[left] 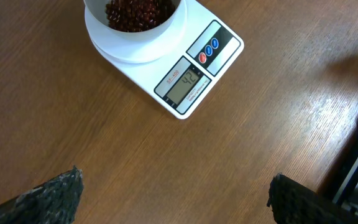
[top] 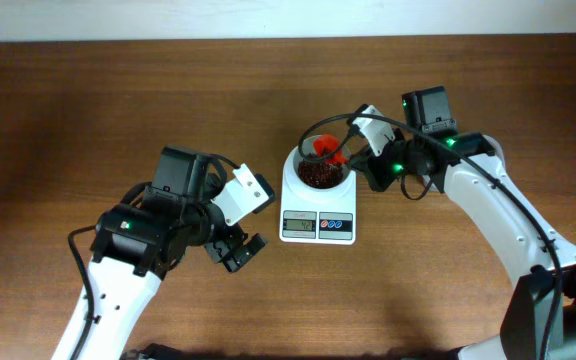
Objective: Scoop and weigh 50g on scale
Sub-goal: 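Hold the orange scoop tilted over the white bowl to empty it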
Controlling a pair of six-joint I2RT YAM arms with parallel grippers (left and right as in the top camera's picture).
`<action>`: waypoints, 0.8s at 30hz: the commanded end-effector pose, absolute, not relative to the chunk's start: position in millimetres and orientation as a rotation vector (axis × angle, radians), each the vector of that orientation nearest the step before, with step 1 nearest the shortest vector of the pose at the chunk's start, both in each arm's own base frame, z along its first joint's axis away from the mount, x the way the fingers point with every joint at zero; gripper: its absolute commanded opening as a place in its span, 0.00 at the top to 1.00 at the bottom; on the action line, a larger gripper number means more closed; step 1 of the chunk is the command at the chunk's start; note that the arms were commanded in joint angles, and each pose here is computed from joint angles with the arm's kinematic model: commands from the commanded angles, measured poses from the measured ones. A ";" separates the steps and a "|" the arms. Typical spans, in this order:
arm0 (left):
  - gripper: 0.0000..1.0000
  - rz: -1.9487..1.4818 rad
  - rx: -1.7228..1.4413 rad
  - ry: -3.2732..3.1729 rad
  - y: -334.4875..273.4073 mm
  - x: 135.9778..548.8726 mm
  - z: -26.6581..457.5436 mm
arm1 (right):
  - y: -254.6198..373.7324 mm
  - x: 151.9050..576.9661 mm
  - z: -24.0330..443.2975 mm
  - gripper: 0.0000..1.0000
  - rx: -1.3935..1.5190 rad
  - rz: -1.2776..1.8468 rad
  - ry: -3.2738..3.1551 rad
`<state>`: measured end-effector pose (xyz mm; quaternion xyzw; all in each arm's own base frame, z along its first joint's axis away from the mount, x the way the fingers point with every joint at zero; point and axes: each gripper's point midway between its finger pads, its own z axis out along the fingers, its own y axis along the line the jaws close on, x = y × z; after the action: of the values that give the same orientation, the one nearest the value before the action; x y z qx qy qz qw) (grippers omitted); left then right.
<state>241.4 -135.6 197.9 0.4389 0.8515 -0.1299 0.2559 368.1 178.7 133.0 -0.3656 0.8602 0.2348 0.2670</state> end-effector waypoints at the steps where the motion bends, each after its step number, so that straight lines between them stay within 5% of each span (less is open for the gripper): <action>1: 0.01 -0.355 1.205 2.276 -137.4 243.9 205.4 | 172.1 380.3 154.6 0.96 -0.967 0.551 2.269; 5: 0.01 -0.355 1.205 2.276 -137.4 243.9 205.4 | 184.2 368.8 160.7 0.96 -0.956 0.704 2.258; 9: 0.01 -0.355 1.205 2.276 -137.4 243.9 205.4 | 150.1 395.3 147.8 0.96 -0.941 0.342 2.305; 12: 0.01 -0.355 1.205 2.276 -137.4 243.9 205.4 | 189.7 368.6 160.0 0.96 -1.035 0.627 2.226; 21: 0.01 -0.355 1.205 2.276 -137.4 243.9 205.4 | 175.0 379.6 152.0 0.96 -1.099 0.416 2.226; 24: 0.01 -0.355 1.205 2.276 -137.4 243.9 205.4 | 194.1 367.8 164.5 0.96 -1.118 0.580 2.179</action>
<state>241.4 -135.6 197.9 0.4389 0.8515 -0.1299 0.2559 372.0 180.0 136.3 -0.4094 0.8471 0.1845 0.2843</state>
